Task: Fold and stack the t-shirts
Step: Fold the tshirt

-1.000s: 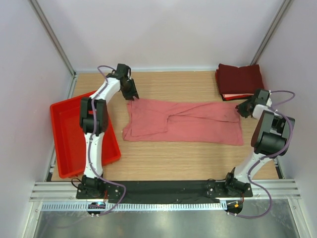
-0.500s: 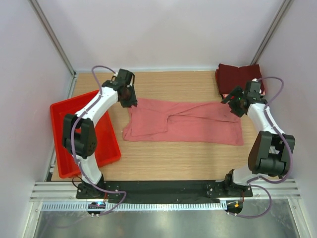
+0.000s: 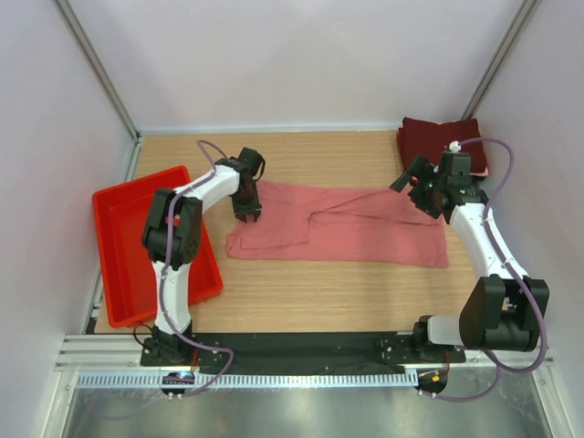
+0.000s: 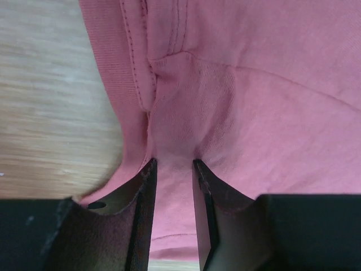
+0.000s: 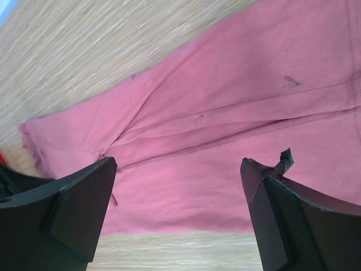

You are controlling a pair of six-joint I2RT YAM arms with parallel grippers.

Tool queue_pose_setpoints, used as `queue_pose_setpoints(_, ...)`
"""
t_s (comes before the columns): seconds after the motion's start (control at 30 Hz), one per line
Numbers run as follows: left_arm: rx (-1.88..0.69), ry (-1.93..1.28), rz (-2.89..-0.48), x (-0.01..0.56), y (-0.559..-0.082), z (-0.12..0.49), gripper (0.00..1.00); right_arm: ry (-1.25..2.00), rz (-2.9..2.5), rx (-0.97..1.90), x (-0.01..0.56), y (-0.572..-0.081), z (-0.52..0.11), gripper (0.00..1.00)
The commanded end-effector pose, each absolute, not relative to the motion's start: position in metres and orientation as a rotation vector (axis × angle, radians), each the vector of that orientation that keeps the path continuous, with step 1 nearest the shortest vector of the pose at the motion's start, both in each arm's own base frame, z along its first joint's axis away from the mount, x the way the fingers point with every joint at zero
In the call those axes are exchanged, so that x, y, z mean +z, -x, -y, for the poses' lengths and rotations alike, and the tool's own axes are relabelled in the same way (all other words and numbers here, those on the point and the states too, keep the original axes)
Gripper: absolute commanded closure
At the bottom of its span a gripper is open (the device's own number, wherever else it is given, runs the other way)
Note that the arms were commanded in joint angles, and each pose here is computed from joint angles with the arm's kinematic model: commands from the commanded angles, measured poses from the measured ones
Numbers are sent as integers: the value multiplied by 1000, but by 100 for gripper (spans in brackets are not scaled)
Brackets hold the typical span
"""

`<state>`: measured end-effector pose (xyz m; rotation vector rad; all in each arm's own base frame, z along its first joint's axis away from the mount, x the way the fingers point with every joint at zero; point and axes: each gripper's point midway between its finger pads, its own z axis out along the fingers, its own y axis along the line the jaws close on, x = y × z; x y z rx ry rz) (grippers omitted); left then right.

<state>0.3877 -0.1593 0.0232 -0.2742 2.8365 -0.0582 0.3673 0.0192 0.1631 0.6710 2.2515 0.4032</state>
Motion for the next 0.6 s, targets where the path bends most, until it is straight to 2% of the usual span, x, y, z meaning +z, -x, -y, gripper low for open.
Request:
queue_pose_setpoints(0.0,48,266,-2789,22,-424,157,67,-633,-2197,458,182,-360,-29,0)
queue_pose_setpoints(0.1,176,258,-2784,12,-440,143,67,-631,-2181,461,185,-351,-31,0)
queue_pose_setpoints(0.3,118,220,-2623,37,-524,148,67,-588,-2192,449,182,-343,-40,0)
queue_pose_setpoints(0.33,117,218,-2629,24,-532,149,67,-587,-2209,439,179,-341,-41,0)
queue_pose_setpoints(0.37,67,229,-2556,48,-554,154,66,-575,-2221,434,177,-341,-43,0)
queue_pose_setpoints(0.53,-94,255,-2449,97,-570,167,64,-499,-2314,409,163,-339,-55,0)
queue_pose_setpoints(0.57,-167,250,-2375,141,-566,172,63,-491,-2336,404,157,-340,-59,0)
